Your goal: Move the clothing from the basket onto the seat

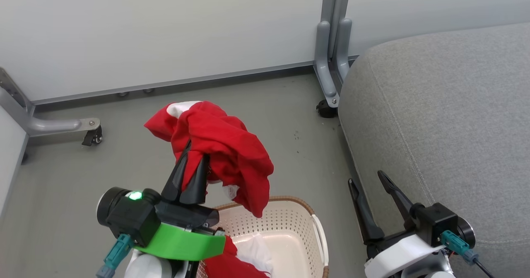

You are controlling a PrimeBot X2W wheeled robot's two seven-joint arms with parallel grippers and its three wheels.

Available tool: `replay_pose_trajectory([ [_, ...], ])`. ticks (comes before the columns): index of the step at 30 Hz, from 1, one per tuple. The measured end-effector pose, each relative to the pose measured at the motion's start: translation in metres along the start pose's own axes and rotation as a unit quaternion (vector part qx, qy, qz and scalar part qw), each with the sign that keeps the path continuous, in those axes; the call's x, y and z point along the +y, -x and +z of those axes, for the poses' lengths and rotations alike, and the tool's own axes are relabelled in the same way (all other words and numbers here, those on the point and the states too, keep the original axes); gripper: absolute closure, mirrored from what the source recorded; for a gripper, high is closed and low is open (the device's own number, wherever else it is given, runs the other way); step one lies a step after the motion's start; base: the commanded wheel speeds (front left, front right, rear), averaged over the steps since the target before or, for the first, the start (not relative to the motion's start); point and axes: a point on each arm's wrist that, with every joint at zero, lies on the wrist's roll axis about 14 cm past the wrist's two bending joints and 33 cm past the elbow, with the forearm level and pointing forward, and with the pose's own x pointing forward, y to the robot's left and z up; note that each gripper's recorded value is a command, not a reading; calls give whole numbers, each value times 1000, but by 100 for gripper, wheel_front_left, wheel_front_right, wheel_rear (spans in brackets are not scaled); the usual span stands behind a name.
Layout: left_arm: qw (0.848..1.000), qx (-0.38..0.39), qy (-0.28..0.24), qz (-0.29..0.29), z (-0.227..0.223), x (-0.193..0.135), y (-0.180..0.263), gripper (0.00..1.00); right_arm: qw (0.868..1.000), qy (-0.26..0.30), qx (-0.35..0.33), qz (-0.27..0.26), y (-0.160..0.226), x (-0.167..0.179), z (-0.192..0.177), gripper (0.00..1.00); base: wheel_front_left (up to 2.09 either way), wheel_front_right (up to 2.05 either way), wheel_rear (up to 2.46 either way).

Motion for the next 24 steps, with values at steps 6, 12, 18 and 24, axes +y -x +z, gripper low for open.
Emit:
replay_pose_trajectory([
  [6,1000,0,-1,2,0,2,1,100,1000,0,0,3,0,2,0,0,0,0,0],
  [12,1000,-3,-4,0,3,3,-1,100,1000,-5,2,23,-3,14,-2,0,0,0,0],
  [18,1000,-4,-4,-2,3,3,-2,100,996,-12,-8,87,-14,50,5,0,0,0,0],
  [24,1000,6,-2,-6,-4,2,-1,100,982,-32,-39,183,-29,108,24,0,0,0,0],
])
